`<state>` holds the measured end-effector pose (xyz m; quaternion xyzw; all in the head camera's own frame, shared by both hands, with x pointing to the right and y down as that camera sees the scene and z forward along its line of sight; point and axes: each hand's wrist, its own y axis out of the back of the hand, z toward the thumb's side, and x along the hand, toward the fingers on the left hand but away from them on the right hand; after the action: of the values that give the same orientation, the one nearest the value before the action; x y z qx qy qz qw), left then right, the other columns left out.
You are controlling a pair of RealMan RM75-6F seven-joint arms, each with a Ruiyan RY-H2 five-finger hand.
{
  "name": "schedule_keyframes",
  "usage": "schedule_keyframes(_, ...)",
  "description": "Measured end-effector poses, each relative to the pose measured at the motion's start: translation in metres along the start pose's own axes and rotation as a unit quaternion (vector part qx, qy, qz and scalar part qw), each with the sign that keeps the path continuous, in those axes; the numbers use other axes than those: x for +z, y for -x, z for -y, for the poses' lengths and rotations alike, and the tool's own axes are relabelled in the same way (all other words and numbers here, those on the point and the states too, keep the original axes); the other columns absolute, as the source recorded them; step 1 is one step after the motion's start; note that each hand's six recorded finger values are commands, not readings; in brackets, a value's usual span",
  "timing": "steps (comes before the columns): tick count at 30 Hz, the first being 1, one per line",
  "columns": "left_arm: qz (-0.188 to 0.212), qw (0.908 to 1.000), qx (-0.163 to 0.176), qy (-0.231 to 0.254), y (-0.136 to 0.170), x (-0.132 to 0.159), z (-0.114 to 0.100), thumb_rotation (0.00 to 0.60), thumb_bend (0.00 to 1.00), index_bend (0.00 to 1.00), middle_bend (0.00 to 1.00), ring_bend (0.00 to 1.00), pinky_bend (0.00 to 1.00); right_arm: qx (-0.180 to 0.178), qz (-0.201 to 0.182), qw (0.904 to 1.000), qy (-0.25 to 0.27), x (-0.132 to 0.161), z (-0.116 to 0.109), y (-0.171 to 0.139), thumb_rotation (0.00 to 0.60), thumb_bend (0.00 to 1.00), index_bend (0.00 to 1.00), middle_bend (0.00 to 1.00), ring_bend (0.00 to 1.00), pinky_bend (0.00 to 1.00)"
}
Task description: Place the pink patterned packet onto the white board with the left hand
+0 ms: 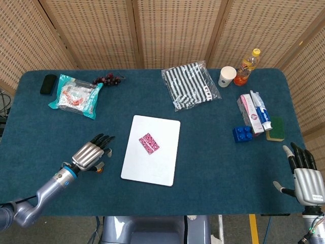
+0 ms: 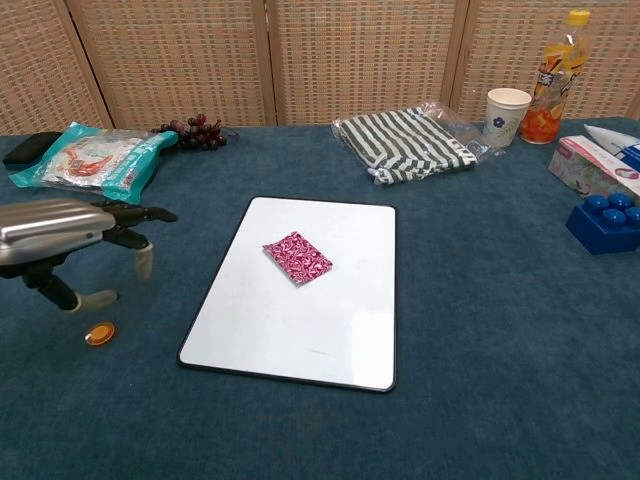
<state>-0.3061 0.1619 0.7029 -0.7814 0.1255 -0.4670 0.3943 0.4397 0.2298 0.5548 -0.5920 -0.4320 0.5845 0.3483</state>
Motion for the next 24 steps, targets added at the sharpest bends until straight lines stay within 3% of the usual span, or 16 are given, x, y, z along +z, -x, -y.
schedule_keyframes(13,0.006,1.0,0.002,0.0,0.023,-0.006,0.035,0.6,0.38,0.42,0.0,0.0,0.0,0.001,0.0,1.0,0.002,0.0,0.0,0.0,0.6,0.0,0.05,0.0,0.0,0.0)
schedule_keyframes(24,0.002,1.0,0.007,-0.006,0.023,-0.008,0.045,0.6,0.38,0.42,0.0,0.0,0.0,0.002,-0.001,1.0,0.003,0.0,0.0,0.0,0.6,0.0,0.05,0.0,0.0,0.0)
